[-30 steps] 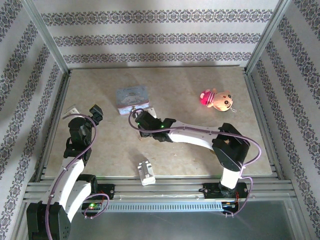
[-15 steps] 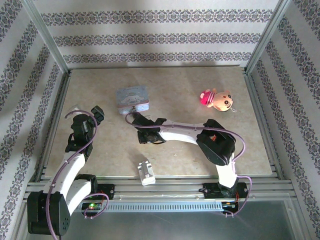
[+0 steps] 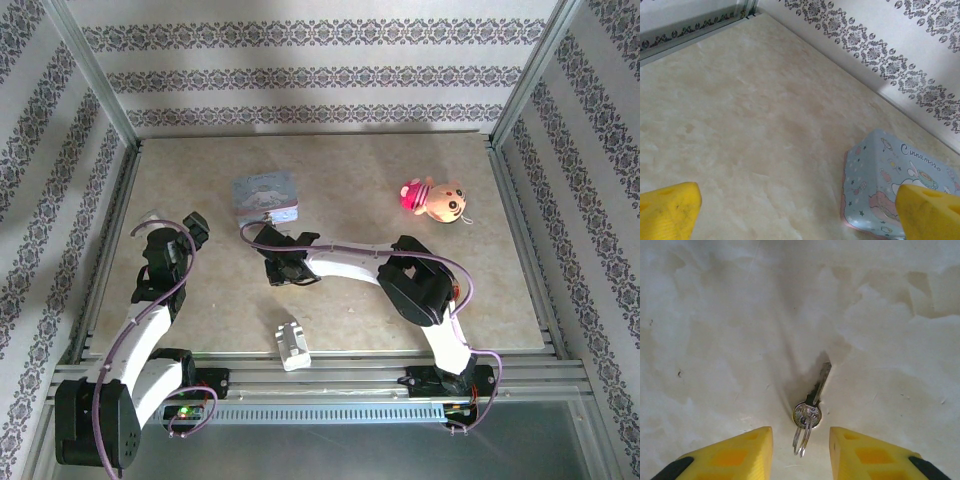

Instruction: Unlock the padlock with the key

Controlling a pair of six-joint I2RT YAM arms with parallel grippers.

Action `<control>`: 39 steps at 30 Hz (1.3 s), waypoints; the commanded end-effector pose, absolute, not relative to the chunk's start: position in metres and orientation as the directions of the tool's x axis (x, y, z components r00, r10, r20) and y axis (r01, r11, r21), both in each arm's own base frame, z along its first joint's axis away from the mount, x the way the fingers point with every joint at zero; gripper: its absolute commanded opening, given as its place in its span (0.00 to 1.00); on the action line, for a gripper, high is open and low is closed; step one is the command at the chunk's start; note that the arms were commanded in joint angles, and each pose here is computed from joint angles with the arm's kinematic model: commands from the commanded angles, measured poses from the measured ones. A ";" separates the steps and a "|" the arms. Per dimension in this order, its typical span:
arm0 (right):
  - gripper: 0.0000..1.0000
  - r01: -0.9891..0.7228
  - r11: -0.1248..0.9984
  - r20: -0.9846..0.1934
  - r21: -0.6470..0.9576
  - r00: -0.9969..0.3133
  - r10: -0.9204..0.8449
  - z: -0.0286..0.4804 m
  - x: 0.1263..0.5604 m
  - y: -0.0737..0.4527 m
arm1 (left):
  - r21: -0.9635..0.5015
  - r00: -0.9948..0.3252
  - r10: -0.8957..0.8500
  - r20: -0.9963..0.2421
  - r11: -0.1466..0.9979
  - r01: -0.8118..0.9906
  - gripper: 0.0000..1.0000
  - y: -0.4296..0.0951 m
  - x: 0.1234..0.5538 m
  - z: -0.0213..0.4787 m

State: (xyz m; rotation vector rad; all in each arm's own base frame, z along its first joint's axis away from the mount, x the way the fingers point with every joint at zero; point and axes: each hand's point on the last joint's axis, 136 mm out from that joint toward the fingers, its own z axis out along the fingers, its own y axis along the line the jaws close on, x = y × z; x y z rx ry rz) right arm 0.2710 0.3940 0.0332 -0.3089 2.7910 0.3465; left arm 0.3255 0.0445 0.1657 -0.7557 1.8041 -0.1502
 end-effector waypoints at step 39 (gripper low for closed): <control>0.00 -0.566 0.822 -0.691 0.058 -0.617 -0.376 0.147 0.281 0.351 | -0.757 -0.400 -0.693 -0.599 0.654 0.000 0.99 -0.053 0.338 0.211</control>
